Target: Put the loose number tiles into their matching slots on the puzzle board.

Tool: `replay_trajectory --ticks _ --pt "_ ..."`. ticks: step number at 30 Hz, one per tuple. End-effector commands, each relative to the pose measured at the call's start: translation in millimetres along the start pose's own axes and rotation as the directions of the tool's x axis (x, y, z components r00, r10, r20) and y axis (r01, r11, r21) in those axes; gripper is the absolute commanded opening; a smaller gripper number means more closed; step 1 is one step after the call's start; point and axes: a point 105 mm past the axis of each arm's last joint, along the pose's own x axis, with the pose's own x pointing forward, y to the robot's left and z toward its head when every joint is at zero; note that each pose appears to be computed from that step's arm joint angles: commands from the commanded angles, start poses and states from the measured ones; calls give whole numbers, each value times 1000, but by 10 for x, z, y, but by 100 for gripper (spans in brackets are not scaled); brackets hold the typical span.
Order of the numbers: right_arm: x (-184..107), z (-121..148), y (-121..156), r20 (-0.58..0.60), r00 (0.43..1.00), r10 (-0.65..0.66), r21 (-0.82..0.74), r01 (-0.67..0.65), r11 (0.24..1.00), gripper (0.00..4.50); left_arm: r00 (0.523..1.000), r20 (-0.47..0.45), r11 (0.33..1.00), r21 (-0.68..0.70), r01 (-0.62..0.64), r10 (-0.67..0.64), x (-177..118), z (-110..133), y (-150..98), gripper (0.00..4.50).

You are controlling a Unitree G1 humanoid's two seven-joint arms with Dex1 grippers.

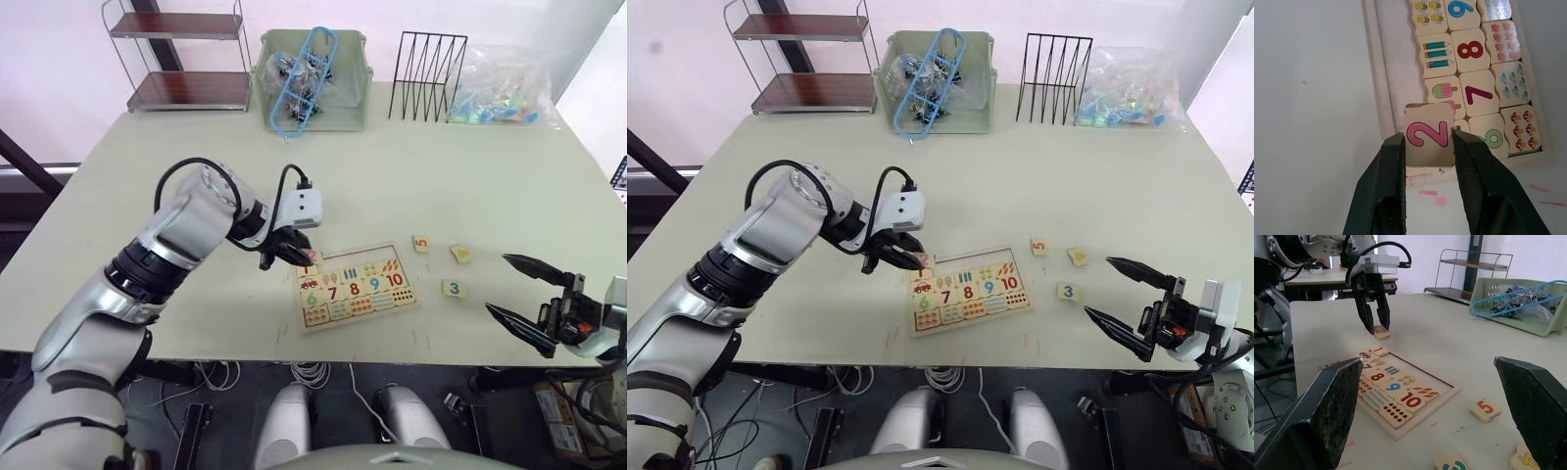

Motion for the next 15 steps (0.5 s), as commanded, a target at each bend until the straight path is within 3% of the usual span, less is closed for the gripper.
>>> replay_trajectory --ticks 1,15 --pt "16 80 11 8 1000 16 -32 -15 999 450 999 -12 999 16 -37 37 1 97 29 90" --pt "-9 88 39 2 1000 8 -33 -7 999 450 996 -49 997 1 -73 73 160 153 71 90"
